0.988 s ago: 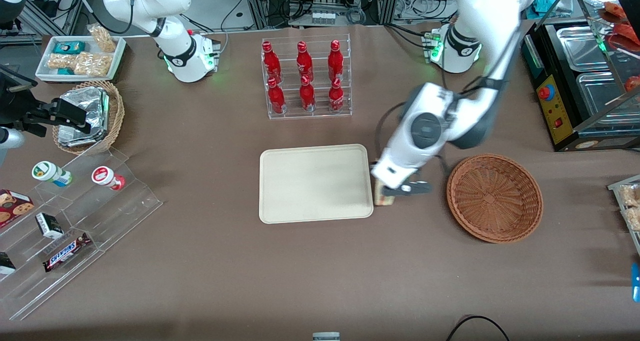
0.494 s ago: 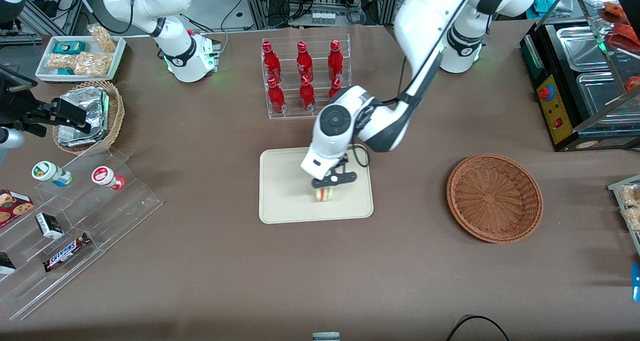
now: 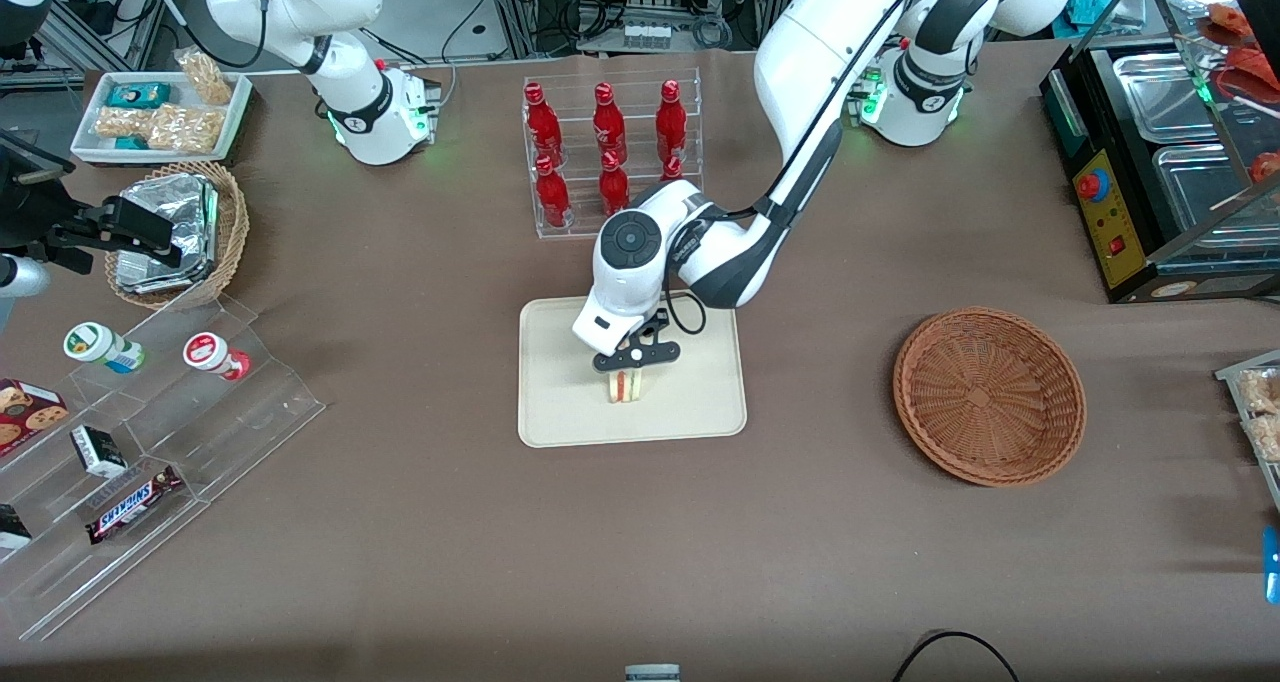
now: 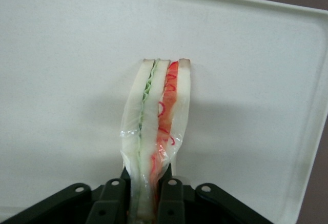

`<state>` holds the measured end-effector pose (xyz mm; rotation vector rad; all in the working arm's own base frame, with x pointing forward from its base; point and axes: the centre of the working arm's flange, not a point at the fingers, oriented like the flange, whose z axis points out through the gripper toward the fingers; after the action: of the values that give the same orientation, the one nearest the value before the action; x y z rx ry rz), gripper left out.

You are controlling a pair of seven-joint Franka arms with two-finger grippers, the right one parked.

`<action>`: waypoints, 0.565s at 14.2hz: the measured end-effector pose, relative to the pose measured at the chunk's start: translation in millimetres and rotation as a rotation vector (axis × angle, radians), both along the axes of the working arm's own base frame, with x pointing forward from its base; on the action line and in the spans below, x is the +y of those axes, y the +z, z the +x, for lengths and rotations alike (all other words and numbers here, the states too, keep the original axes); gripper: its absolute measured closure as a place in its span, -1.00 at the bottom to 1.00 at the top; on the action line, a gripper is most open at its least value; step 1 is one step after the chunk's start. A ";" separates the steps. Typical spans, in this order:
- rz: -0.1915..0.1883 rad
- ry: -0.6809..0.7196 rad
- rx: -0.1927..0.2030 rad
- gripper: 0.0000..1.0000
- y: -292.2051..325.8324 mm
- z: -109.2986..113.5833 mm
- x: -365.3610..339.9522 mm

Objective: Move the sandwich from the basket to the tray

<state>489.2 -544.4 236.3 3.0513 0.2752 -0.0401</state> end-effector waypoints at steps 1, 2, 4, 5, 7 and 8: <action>-0.001 0.002 -0.004 0.22 1.6 1.5 0.2; -0.005 0.005 -0.011 0.04 5.8 4.2 -0.1; -0.009 0.007 -0.021 -0.36 24.7 9.3 -0.5; 0.001 0.006 -0.022 -0.59 38.1 11.2 1.4; 0.037 0.008 -0.020 -0.95 73.9 19.7 17.0; 0.061 0.020 -0.012 -1.00 93.8 25.3 30.1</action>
<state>514.5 -514.3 330.0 3.1075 0.3111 -0.0129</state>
